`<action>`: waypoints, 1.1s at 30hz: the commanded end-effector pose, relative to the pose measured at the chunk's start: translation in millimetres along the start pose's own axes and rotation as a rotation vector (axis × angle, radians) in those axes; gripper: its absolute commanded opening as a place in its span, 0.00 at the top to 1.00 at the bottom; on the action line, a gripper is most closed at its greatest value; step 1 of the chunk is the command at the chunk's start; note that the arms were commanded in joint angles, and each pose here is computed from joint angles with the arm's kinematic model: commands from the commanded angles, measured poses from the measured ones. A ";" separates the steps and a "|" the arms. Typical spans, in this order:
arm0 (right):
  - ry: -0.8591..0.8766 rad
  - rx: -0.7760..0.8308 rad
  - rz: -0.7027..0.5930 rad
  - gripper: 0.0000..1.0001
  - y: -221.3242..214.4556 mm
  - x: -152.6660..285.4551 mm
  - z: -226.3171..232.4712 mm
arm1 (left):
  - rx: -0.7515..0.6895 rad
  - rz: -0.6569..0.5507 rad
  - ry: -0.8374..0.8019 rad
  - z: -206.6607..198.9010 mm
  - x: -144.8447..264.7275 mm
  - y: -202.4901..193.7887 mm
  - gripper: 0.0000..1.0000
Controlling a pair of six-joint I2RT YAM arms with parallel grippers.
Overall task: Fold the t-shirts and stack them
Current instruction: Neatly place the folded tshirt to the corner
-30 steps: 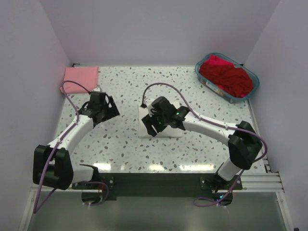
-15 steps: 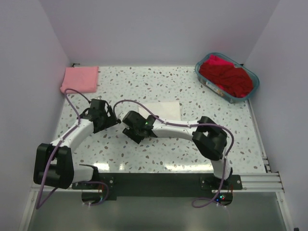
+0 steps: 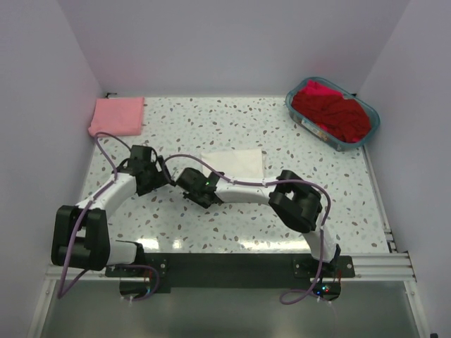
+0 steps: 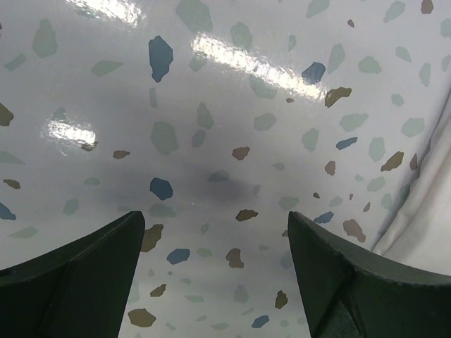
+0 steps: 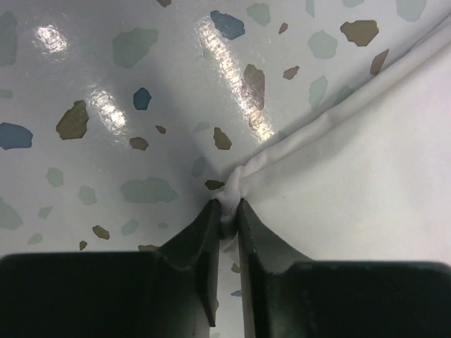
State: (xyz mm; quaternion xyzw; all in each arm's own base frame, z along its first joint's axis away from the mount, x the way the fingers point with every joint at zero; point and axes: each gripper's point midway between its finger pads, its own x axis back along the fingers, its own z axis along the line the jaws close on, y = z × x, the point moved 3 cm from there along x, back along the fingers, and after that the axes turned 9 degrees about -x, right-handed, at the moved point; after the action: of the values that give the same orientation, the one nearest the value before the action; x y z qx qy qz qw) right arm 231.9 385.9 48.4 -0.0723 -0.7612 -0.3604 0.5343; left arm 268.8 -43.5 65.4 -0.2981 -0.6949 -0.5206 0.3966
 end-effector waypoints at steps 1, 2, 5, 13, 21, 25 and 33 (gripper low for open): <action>-0.027 0.047 0.075 0.86 -21.5 -5.8 -0.8 | -0.003 -0.023 -0.085 -11.0 0.3 4.6 0.13; -0.025 0.053 0.074 0.98 -21.9 -4.0 -1.3 | -0.001 -0.019 -0.096 -12.5 -0.3 4.4 0.13; 0.015 0.072 0.045 1.00 -16.1 5.9 0.7 | 0.005 -0.018 -0.151 -21.5 0.8 6.8 0.13; 0.141 -0.043 -0.125 1.00 13.5 55.7 -8.3 | 0.114 0.019 -0.361 -57.4 5.7 7.9 0.09; 0.229 -0.186 -0.190 1.00 12.5 60.3 -20.6 | 0.159 0.078 -0.546 -100.6 10.7 -2.0 0.00; 0.223 -0.230 -0.217 1.00 16.0 63.1 -30.1 | 0.193 0.093 -0.613 -117.2 8.3 -8.6 0.00; 0.251 -0.277 -0.237 1.00 19.4 67.6 -30.7 | 0.225 0.207 -0.686 -149.6 -2.2 -30.9 0.00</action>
State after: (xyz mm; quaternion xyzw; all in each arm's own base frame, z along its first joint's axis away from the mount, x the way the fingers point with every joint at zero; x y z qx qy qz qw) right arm 231.2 351.7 90.5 -0.0473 -0.6546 -0.4845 0.5783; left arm 277.1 -176.2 63.4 -0.4619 -0.7982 -0.2968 0.2478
